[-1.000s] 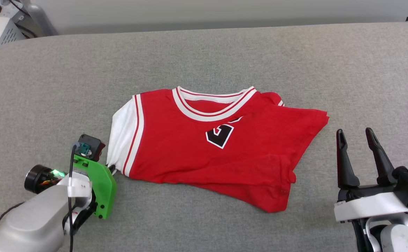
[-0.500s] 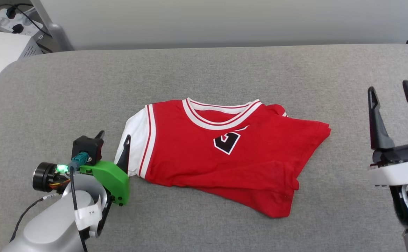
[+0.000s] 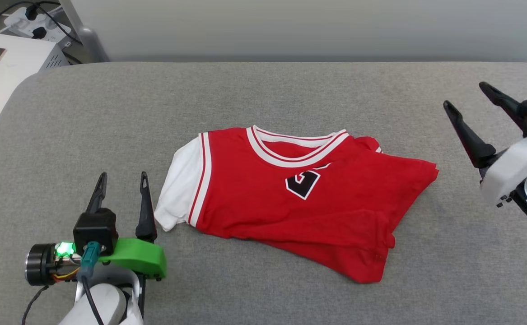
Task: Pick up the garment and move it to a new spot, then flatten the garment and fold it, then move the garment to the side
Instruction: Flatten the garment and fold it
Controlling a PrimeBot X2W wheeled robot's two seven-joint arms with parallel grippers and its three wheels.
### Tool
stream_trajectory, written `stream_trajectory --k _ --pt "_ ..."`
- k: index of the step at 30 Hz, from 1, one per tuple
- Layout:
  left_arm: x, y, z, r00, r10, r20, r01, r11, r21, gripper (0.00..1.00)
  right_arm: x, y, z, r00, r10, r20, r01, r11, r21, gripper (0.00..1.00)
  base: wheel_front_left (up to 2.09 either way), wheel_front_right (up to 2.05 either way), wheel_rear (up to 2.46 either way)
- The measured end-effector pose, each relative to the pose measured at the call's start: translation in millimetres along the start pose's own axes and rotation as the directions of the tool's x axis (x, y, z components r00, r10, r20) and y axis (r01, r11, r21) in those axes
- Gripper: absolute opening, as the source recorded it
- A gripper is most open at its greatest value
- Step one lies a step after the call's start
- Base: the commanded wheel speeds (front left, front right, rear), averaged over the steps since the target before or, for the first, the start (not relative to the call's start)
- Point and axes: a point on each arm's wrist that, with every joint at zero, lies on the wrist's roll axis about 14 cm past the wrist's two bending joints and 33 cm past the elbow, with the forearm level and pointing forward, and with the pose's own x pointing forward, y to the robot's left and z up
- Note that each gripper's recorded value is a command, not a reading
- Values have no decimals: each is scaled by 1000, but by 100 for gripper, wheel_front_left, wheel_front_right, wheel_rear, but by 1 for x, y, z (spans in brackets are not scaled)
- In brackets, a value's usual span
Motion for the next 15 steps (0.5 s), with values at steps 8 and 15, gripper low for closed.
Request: stream_trajectory --k 8,15 --pt "-8 0 -6 1000 14 8 -14 1000 -10 100 -6 19 -79 851 170 -497 -139 985 100 100 0 0 0" --pt "-4 -3 -16 1000 14 -5 -14 1000 -23 100 -8 33 -127 658 246 -712 -179 969 170 100 0 0 0"
